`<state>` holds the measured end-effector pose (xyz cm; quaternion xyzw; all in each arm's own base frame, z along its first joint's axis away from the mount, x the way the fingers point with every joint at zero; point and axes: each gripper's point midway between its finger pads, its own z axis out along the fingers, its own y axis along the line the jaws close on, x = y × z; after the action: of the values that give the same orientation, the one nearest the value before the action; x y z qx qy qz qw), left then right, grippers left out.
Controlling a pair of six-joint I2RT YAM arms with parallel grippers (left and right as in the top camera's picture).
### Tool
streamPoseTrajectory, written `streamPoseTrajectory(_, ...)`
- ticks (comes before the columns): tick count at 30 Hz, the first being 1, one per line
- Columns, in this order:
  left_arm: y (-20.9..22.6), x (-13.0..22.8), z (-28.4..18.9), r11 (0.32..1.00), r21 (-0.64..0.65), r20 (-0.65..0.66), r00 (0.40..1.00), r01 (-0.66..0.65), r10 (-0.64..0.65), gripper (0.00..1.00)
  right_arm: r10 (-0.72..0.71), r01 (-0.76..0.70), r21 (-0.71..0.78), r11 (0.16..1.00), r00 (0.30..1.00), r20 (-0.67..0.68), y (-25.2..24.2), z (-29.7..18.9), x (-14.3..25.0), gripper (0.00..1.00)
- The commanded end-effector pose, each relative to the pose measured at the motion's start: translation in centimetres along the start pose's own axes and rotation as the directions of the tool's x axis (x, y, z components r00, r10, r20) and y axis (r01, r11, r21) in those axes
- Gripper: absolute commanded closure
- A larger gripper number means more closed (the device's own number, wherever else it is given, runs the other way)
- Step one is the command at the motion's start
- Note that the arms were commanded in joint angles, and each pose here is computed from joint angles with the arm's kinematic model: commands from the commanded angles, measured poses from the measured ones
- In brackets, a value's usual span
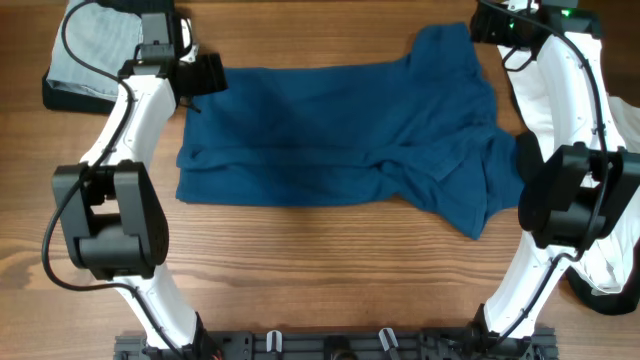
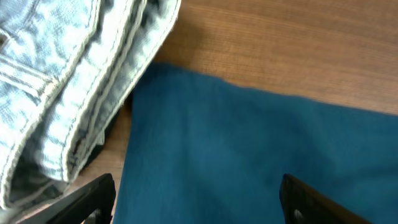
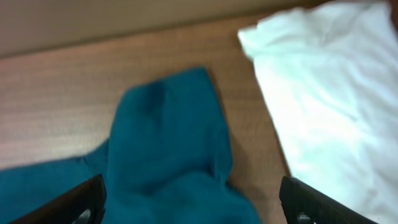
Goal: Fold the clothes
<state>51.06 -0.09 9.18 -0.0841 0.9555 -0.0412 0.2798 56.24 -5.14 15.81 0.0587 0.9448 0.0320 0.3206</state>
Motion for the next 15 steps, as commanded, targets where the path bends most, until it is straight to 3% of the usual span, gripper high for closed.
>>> streamPoseTrajectory(1,0.1,0.2,-0.1,1.000,-0.013,-0.013,1.000,-0.024,0.024,0.15,-0.010,0.009,-0.021,1.000,1.000,-0.016,0.6,-0.3,0.2,0.09)
streamPoseTrajectory(7,-0.4,0.0,-0.8,1.000,0.007,-0.035,0.999,-0.022,0.023,0.15,-0.005,0.004,-0.019,1.000,0.999,-0.053,0.6,-0.3,1.2,0.06)
streamPoseTrajectory(15,-2.3,-4.6,-5.1,0.998,0.049,0.030,0.999,-0.036,0.035,0.16,-0.003,0.001,-0.025,1.000,0.998,-0.056,1.2,-0.3,1.2,0.05)
